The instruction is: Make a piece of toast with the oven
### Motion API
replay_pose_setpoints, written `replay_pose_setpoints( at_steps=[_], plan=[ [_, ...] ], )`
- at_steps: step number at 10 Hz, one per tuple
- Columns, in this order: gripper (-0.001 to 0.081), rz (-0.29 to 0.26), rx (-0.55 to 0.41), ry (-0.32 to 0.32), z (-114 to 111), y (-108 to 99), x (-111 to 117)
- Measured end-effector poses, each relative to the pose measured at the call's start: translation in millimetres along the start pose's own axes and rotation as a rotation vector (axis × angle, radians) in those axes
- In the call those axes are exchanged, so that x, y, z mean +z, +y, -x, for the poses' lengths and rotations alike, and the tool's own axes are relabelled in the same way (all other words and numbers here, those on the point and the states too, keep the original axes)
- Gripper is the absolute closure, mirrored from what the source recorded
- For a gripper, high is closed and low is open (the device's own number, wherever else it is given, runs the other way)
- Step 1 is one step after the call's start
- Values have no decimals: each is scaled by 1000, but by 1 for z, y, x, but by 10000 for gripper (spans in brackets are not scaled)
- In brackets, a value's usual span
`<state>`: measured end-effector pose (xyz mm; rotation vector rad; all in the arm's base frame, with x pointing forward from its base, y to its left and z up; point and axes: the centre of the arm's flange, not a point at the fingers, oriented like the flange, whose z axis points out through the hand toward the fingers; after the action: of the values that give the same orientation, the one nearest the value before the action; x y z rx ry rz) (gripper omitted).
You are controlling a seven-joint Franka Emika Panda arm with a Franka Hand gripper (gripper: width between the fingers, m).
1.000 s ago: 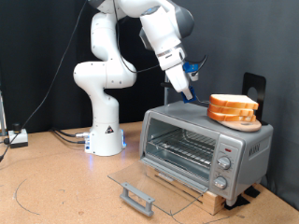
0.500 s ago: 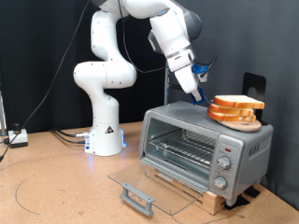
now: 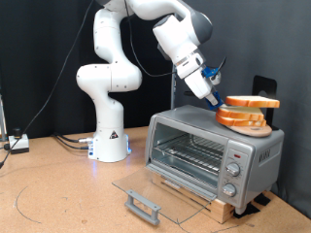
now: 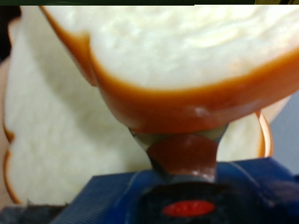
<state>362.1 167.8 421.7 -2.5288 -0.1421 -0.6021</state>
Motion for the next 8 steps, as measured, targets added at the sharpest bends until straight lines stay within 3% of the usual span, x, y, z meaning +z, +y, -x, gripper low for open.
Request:
replay_pose_setpoints(
  at_steps=[3, 6, 8],
  plan=[
    [342, -52, 28, -36, 4, 6, -3],
    [342, -45, 7, -147, 18, 17, -16],
    [342, -50, 19, -142, 19, 20, -16]
  ],
)
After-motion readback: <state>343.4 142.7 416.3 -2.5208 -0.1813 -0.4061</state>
